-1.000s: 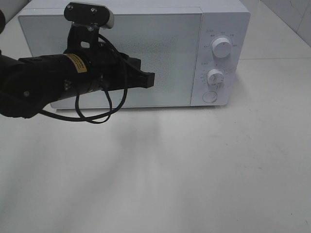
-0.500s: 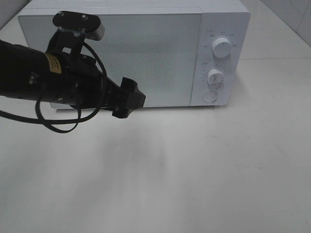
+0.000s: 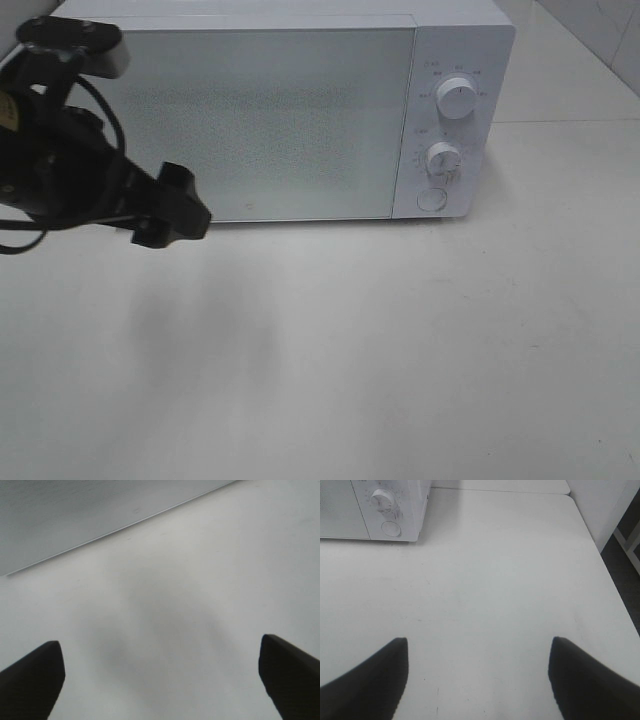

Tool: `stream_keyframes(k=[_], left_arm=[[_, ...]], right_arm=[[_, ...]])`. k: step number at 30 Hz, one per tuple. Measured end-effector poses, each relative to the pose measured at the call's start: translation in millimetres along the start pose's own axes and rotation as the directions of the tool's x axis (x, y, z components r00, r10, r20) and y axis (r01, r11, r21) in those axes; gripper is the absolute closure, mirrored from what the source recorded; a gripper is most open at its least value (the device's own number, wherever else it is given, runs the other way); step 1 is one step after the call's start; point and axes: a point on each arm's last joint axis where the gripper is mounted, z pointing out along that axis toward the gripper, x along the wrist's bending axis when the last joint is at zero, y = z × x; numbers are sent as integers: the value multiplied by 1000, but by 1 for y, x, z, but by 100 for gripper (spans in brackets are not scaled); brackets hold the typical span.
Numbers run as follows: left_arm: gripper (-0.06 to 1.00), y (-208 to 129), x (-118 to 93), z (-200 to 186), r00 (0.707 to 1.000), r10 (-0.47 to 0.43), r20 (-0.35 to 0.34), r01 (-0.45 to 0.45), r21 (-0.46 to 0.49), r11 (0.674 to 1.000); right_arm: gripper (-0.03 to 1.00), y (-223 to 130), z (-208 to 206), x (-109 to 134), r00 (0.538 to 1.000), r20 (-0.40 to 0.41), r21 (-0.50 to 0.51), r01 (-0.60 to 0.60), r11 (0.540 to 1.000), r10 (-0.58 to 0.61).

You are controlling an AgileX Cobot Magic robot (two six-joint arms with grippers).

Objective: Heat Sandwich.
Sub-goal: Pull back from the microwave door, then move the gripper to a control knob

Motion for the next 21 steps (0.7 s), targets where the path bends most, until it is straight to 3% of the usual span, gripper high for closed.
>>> stream_keyframes(k=[6,15,21], left_arm=[[-5,-6,52,-10,981,-150,-125,159,70,985],[-5,-16,100,-34,924,-295,-244,318,62,946],[-5,-23,122,-49,894,-335,-298,365,50,930]], right_arm=[[22,0,0,0,1000,0,0,0,1000,0],[22,0,0,0,1000,0,0,0,1000,0],[22,0,0,0,1000,0,0,0,1000,0]])
